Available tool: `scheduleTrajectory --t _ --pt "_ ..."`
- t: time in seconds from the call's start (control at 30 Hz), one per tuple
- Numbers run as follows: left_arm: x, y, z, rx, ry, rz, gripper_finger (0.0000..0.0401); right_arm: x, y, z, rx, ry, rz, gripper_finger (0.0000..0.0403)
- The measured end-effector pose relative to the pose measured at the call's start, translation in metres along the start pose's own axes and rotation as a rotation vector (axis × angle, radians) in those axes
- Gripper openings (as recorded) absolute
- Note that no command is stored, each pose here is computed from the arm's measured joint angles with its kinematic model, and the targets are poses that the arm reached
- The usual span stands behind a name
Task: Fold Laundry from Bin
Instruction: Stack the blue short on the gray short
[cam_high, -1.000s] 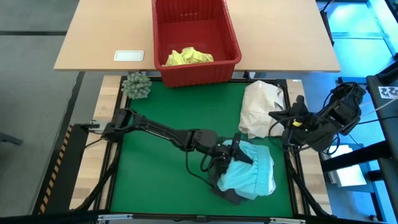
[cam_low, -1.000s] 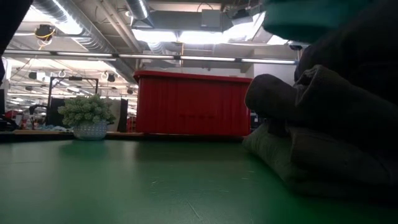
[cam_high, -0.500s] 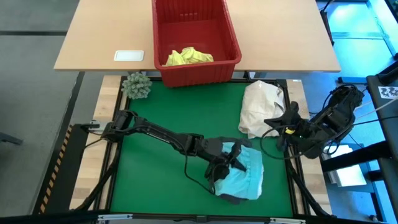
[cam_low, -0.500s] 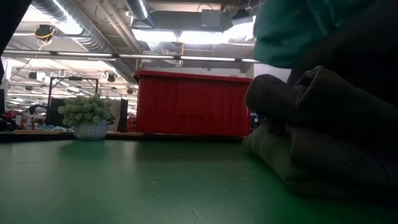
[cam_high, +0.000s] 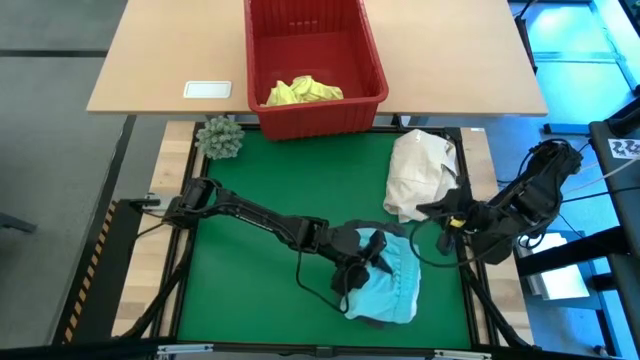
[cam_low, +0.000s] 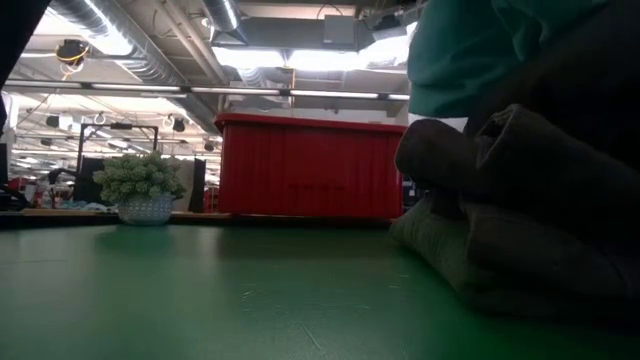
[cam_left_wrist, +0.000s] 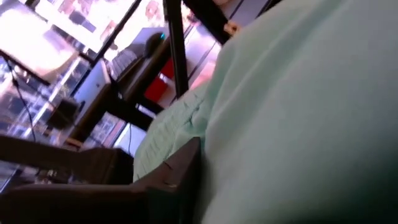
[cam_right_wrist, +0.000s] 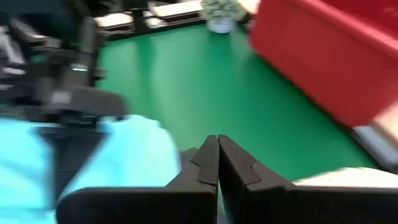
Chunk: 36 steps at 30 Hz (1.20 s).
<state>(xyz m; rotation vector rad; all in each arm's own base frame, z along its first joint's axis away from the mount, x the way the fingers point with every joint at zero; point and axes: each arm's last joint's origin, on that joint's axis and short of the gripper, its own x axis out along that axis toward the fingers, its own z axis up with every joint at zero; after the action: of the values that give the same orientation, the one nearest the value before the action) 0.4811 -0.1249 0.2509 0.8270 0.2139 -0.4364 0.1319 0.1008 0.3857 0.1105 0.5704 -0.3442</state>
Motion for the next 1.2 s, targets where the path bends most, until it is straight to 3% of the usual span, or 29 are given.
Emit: scheduleTrajectory --t 0.17,0.33,0.67,0.93,1.2 --pt "0.000 -0.004 -0.005 -0.023 0.077 -0.012 0.0149 0.017 0.020 -0.012 -0.017 -0.014 0.104 0.0000" --pt "-0.001 -0.008 -0.010 -0.050 0.146 -0.042 0.0160 0.049 0.036 -0.049 -0.014 0.008 0.157 0.0000" --pt "-0.004 -0.016 -0.020 -0.153 0.293 -0.073 0.0178 0.099 0.050 -0.116 0.137 -0.064 0.348 0.0000" --pt "-0.015 -0.020 -0.021 -0.182 0.426 -0.102 0.0204 0.124 0.034 -0.149 0.240 -0.009 0.336 0.0000" --pt "-0.043 -0.017 0.000 -0.168 0.525 -0.064 0.0222 0.138 0.030 -0.155 0.241 0.053 0.335 0.0000"
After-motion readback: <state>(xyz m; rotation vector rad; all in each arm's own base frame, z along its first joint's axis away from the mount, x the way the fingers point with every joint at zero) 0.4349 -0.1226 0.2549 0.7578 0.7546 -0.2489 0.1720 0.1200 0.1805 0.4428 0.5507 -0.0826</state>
